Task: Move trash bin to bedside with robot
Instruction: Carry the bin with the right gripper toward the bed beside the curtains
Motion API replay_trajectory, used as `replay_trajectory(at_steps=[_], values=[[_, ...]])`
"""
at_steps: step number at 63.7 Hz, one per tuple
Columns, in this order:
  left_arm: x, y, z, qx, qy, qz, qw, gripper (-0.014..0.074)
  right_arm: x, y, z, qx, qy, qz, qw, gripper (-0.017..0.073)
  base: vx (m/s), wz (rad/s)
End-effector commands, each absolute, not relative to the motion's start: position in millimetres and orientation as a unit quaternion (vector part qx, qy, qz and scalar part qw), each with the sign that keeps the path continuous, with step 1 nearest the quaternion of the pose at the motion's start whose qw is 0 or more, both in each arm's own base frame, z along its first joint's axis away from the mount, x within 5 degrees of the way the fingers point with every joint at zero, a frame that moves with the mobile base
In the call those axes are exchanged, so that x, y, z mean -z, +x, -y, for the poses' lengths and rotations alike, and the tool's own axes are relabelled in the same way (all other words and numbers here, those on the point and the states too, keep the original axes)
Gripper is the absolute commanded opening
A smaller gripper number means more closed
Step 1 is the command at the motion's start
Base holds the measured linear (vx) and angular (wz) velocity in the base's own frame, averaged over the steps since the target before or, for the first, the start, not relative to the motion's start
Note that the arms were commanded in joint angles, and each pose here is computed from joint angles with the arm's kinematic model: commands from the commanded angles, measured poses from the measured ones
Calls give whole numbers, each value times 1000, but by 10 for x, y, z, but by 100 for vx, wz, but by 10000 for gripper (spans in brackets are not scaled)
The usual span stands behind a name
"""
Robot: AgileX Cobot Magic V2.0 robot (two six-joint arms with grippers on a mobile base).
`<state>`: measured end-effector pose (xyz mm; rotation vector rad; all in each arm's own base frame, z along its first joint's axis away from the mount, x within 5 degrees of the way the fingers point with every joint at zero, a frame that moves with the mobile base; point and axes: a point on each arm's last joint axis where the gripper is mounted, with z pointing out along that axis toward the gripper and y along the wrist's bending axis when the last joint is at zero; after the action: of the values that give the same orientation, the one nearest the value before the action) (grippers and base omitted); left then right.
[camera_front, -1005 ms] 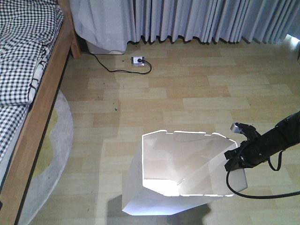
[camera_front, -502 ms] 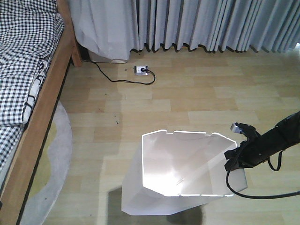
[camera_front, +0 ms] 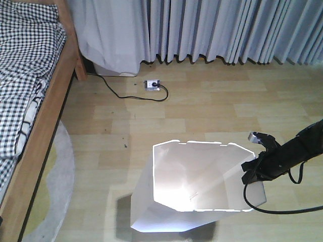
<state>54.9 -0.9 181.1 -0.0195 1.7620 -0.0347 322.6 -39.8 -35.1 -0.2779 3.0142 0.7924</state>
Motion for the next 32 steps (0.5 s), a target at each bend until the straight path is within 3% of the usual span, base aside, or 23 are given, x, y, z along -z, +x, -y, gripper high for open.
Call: replay_trajectory(at_steps=[1, 32], values=[[-1818, 555, 11, 20, -9, -750, 661, -6, -20, 3305, 291, -336, -87, -938, 19, -5, 23, -4], [-1818, 555, 11, 20, -9, -750, 661, -6, -20, 3305, 292, -336, -86, -938, 20, -5, 24, -5]])
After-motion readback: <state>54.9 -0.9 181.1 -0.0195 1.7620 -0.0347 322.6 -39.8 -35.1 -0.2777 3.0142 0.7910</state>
